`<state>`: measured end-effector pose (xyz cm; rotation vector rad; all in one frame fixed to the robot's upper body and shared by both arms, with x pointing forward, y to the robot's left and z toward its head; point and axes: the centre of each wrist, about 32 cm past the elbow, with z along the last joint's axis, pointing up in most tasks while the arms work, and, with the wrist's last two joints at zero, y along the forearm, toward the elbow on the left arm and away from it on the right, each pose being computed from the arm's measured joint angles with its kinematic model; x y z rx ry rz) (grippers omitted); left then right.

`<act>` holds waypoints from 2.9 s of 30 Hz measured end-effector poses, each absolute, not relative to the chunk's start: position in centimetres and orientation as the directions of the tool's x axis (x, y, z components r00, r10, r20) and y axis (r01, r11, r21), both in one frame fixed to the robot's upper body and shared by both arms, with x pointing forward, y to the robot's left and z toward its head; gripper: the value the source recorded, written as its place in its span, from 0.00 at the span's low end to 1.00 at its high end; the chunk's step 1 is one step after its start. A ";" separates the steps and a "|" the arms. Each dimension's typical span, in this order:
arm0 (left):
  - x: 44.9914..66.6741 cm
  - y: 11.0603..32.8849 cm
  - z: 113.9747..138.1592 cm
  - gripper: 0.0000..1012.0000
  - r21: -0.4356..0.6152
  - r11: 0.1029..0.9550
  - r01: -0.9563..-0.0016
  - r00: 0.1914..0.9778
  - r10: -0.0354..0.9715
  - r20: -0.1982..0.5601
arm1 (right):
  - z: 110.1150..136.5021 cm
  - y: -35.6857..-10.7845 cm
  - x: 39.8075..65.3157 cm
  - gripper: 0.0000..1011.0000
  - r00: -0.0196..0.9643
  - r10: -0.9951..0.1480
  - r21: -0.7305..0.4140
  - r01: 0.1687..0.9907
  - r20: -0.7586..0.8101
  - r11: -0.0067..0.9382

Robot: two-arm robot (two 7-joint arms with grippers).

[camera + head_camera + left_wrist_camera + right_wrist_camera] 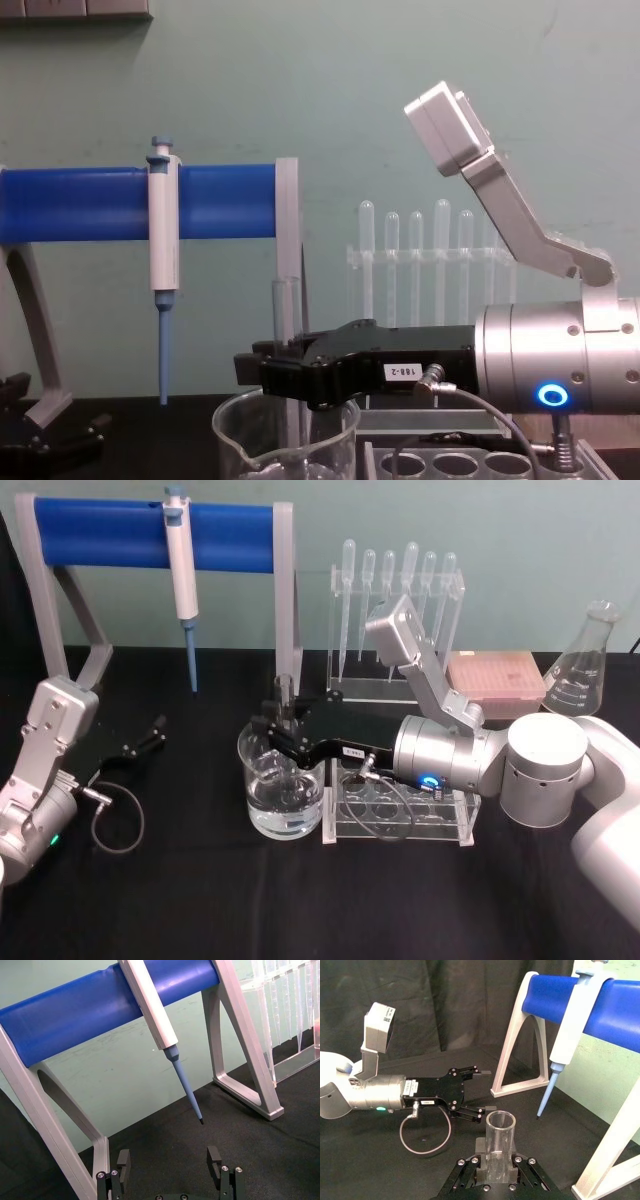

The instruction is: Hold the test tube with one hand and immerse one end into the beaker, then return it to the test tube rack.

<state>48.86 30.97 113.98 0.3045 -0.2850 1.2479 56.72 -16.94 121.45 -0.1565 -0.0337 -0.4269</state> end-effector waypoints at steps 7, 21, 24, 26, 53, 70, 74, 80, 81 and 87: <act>48.9 31.0 114.0 0.99 0.070 0.287 -0.955 0.292 0.880 0.374 | 121.5 -16.9 56.7 0.22 0.910 -0.410 -0.144 0.415 0.065 0.898; 48.9 31.0 114.0 0.99 0.070 0.287 -0.955 0.292 0.880 0.374 | 121.5 -16.9 56.7 0.22 0.910 -0.410 -0.144 0.415 0.065 0.898; 48.9 31.0 114.0 0.99 0.070 0.287 -0.955 0.292 0.880 0.374 | 121.4 -16.9 56.7 0.22 0.910 -0.410 -0.144 0.415 0.065 0.898; 48.9 31.0 114.0 0.99 0.070 0.287 -0.955 0.292 0.880 0.374 | 121.5 -16.9 56.7 0.22 0.910 -0.410 -0.144 0.415 0.065 0.898; 48.9 31.0 114.0 0.99 0.070 0.287 -0.955 0.292 0.880 0.374 | 121.5 -16.9 56.7 0.22 0.910 -0.410 -0.144 0.415 0.065 0.898; 48.9 31.0 114.0 0.99 0.070 0.287 -0.955 0.292 0.880 0.374 | 121.4 -16.9 56.7 0.22 0.910 -0.410 -0.144 0.415 0.065 0.898; 48.9 31.0 114.0 0.99 0.070 0.287 -0.955 0.292 0.880 0.374 | 121.4 -16.9 56.7 0.22 0.910 -0.410 -0.144 0.415 0.065 0.898; 48.9 31.0 114.0 0.99 0.070 0.287 -0.955 0.292 0.880 0.374 | 121.4 -16.9 56.7 0.22 0.910 -0.410 -0.144 0.415 0.065 0.898; 48.9 31.0 114.0 0.99 0.070 0.287 -0.955 0.292 0.880 0.374 | 121.4 -16.9 56.7 0.22 0.910 -0.410 -0.144 0.415 0.065 0.898; 48.9 31.0 114.0 0.99 0.070 0.287 -0.955 0.292 0.880 0.374 | 121.4 -16.9 56.7 0.22 0.910 -0.410 -0.144 0.415 0.065 0.898</act>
